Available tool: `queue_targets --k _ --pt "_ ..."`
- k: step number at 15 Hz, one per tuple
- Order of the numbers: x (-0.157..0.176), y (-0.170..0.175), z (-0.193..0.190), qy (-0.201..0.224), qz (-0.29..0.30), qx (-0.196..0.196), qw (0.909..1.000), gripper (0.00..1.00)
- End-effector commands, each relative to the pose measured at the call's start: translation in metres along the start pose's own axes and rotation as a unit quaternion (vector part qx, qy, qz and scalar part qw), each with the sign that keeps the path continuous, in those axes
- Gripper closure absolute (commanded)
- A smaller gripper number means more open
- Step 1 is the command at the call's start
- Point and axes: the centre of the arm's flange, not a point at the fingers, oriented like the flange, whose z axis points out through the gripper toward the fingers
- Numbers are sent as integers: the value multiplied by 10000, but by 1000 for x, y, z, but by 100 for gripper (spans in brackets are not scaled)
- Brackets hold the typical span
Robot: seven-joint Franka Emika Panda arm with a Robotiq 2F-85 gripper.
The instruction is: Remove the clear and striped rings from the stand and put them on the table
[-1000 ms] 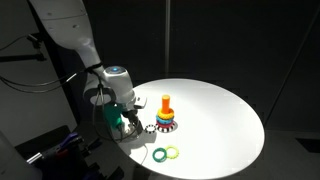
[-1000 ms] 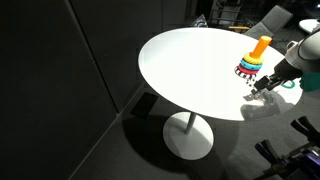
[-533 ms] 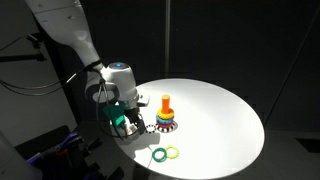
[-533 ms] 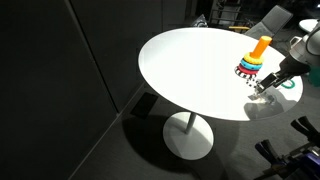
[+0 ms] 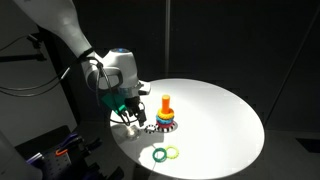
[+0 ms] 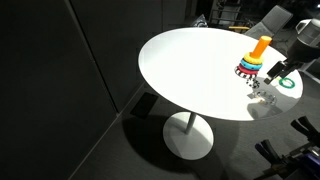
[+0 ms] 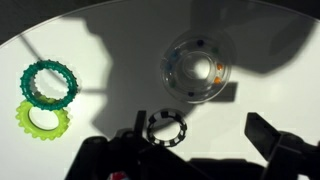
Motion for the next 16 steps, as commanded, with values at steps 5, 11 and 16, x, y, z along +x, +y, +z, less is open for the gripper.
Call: queue_targets --k 5,11,16 --pt "7 -11 -69 -292 16 222 9993 0" --pt "12 -14 -100 -223 -32 214 9995 0" --pt "9 -10 -84 -243 -73 229 9994 0"
